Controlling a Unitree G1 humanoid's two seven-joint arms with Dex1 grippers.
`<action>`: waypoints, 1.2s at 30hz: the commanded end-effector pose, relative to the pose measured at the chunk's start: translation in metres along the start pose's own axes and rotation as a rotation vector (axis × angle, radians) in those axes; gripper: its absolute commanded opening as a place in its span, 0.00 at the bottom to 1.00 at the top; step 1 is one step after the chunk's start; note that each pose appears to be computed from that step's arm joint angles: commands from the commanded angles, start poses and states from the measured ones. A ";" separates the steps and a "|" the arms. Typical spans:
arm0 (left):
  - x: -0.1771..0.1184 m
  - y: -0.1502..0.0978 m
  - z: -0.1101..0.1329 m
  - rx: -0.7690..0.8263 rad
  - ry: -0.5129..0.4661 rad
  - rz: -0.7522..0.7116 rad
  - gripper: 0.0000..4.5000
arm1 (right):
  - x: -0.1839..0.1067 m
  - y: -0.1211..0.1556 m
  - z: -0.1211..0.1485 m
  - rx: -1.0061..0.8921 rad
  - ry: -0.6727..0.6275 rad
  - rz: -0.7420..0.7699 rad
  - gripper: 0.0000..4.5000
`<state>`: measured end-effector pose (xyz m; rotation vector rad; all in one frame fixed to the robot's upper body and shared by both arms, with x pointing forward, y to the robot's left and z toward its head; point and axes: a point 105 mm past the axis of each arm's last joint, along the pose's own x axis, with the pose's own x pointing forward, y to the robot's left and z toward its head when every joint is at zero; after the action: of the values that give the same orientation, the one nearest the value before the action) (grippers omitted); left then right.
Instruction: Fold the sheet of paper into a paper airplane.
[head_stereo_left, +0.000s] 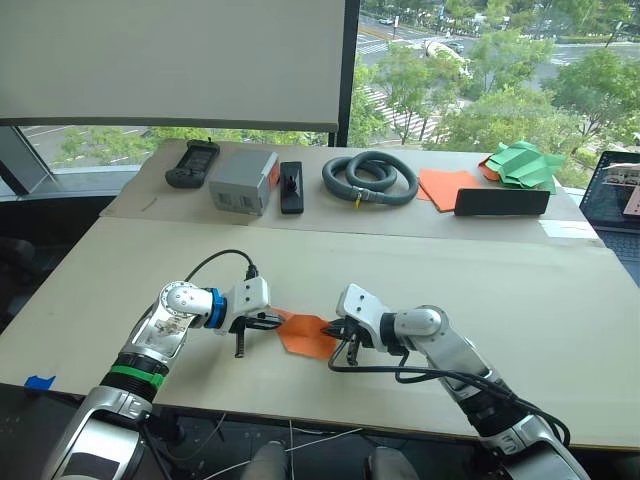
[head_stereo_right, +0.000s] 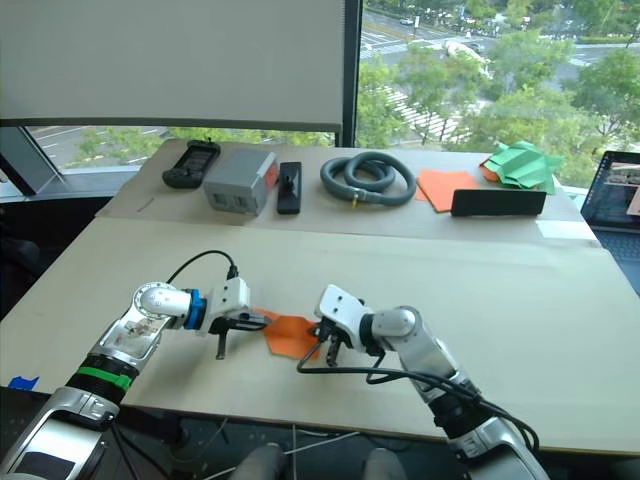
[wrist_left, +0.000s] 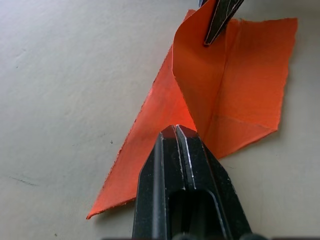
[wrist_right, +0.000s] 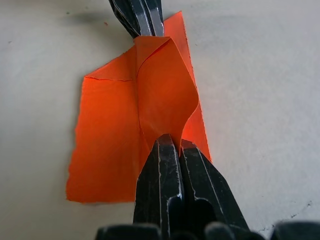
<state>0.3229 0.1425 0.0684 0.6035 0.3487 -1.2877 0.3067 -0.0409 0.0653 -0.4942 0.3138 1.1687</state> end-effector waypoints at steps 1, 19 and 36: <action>-0.014 0.007 0.001 0.000 0.022 0.043 0.00 | 0.002 -0.006 -0.017 0.029 0.076 -0.033 0.01; -0.014 -0.001 0.026 -0.163 -0.114 0.003 0.00 | 0.007 -0.006 -0.020 0.023 0.104 -0.031 0.01; 0.005 -0.007 -0.013 -0.160 -0.003 -0.022 0.00 | -0.007 -0.022 0.044 -0.013 -0.160 -0.141 0.56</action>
<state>0.3222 0.1409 0.0662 0.4515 0.3934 -1.2695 0.3235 -0.0374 0.0784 -0.4496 0.2592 1.0581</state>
